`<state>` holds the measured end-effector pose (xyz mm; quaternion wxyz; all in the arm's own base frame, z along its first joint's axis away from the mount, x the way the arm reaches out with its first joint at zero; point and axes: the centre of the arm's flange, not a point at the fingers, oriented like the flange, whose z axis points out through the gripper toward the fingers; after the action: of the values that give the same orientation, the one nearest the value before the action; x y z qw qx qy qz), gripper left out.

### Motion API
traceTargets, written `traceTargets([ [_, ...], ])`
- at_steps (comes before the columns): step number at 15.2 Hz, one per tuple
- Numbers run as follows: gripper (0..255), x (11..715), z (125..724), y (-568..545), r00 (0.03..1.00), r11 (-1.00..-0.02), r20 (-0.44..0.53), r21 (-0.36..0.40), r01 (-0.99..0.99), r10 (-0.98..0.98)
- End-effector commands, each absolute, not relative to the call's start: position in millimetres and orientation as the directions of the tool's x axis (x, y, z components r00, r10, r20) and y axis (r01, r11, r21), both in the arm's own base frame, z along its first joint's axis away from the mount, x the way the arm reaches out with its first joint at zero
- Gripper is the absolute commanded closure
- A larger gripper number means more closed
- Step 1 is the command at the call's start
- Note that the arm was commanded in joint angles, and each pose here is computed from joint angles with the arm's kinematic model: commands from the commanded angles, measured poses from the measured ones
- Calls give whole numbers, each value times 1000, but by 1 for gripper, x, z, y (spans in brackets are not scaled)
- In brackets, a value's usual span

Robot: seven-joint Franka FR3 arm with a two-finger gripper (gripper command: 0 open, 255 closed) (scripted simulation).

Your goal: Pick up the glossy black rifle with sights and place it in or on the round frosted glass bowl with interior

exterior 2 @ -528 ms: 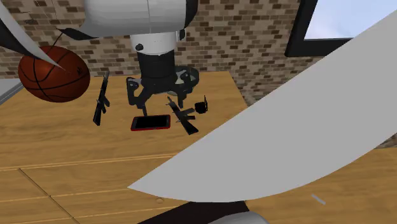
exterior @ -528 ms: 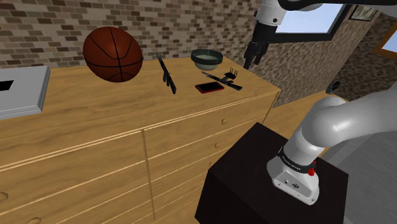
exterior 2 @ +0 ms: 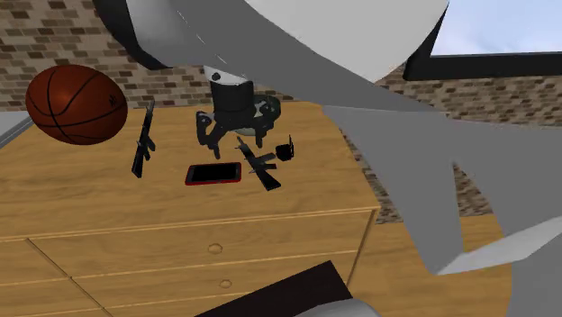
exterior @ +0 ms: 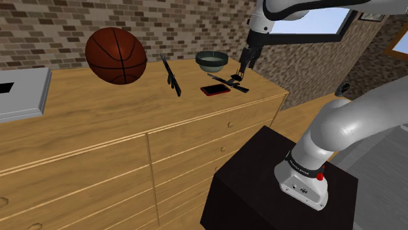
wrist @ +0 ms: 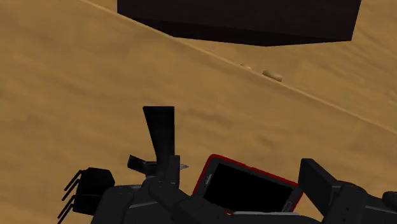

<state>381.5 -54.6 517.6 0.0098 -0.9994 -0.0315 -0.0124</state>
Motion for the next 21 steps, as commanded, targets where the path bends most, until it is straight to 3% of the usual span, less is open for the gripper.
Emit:
traceTargets([
  [1, 0, 405, 503, -67, 996, -996, 25, -19, 83, 83],
  [12, 0, 525, 431, -111, 983, -982, 17, -26, 185, 185],
  [21, 0, 526, 390, -110, 983, -982, 17, -26, 185, 185],
])
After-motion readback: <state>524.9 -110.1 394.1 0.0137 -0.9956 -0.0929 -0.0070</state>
